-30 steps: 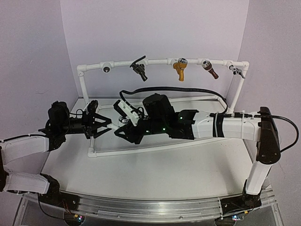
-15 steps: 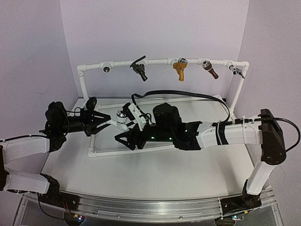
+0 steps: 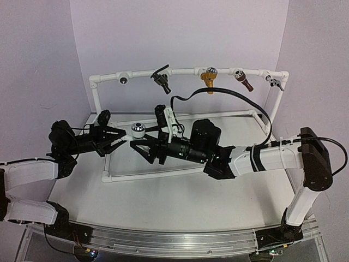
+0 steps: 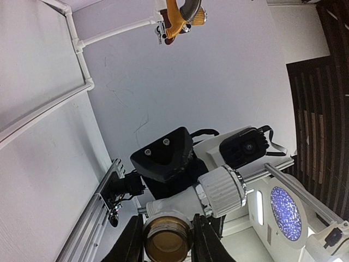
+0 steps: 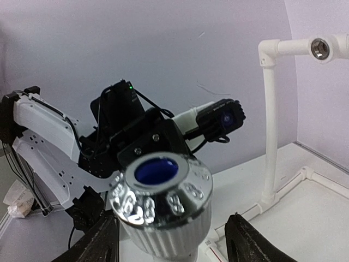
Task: Install the water faucets
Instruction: Pass from the left arm to the right
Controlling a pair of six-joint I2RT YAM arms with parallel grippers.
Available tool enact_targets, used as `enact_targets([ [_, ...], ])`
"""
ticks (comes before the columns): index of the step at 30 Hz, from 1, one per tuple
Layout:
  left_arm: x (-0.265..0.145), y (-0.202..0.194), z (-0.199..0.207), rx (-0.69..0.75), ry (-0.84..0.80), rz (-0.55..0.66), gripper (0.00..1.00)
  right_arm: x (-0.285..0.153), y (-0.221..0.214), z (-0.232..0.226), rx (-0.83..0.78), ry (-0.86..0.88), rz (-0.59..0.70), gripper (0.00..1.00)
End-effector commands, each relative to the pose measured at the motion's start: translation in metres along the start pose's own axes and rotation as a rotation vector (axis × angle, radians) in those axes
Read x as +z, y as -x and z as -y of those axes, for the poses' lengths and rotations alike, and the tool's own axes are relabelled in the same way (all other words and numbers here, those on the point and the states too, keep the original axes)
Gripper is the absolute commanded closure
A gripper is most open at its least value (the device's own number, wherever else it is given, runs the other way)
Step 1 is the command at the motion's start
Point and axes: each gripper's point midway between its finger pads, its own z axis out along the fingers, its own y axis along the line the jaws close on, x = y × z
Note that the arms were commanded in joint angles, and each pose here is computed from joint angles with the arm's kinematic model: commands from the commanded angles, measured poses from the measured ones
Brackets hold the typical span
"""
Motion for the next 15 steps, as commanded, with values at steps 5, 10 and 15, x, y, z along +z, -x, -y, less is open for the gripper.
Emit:
enact_targets([
  [5,-0.002,0.003,0.019,0.018,-0.092,0.031,1.00,0.019,0.033,-0.011,-0.061,0.088,0.111,0.42],
  [10,-0.003,0.002,0.022,0.022,-0.104,0.032,1.00,0.025,0.032,-0.011,-0.072,0.100,0.112,0.57],
  [15,-0.004,0.001,0.023,0.023,-0.104,0.035,1.00,0.024,0.034,-0.007,-0.083,0.077,0.122,0.87],
])
